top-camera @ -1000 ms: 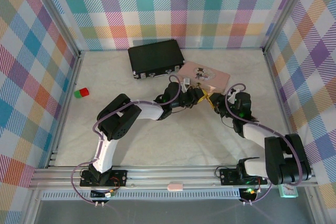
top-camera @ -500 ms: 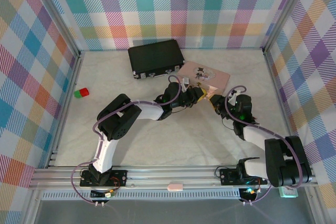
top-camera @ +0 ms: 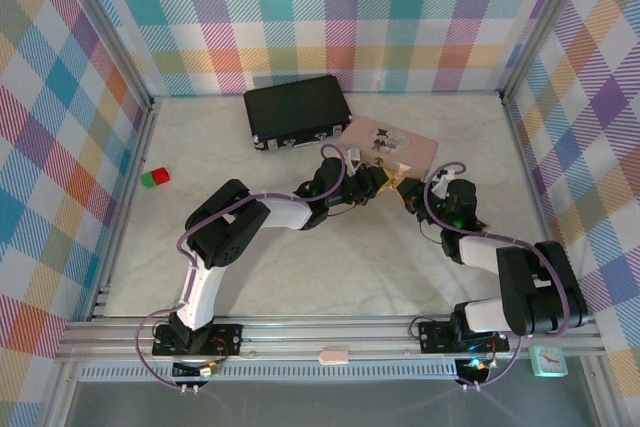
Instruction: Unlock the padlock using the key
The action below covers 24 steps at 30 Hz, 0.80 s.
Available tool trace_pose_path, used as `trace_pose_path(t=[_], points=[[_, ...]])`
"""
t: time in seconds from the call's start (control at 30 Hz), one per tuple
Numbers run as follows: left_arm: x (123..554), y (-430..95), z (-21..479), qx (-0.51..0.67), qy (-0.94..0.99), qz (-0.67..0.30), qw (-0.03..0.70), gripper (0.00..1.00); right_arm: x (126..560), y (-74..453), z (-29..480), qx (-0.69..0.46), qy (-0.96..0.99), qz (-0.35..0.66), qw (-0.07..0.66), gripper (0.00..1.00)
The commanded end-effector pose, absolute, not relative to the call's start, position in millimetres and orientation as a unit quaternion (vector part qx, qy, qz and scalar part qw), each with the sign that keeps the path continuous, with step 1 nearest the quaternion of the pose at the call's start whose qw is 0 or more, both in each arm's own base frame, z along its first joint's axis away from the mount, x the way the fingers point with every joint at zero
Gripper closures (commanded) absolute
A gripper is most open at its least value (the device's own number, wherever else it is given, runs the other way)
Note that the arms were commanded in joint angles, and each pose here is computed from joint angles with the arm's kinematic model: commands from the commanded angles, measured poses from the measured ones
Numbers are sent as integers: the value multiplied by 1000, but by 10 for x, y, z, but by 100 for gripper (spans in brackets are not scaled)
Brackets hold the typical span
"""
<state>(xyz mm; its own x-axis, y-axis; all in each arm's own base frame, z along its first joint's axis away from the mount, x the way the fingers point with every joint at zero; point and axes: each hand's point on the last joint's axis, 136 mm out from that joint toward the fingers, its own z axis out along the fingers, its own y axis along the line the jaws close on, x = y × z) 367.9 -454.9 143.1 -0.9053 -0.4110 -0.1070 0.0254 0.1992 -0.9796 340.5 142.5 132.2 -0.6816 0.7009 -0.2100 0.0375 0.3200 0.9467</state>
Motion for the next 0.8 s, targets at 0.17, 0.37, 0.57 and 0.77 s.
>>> trace_pose_path(t=[0.17,0.37,0.57,0.77], points=[[3631,-4689,1826,-102,713,-666,194,100,3451,1515,1471,245,725,561,316,92],[3525,-4749,1822,-90,705,-677,190,100,3530,1608,1503,271,701,594,287,90],[3510,-4748,1867,-84,695,-687,195,100,3513,1608,1444,287,697,597,276,94],[3472,-4772,1935,-40,677,-701,219,100,3498,1581,1514,339,667,619,237,100]])
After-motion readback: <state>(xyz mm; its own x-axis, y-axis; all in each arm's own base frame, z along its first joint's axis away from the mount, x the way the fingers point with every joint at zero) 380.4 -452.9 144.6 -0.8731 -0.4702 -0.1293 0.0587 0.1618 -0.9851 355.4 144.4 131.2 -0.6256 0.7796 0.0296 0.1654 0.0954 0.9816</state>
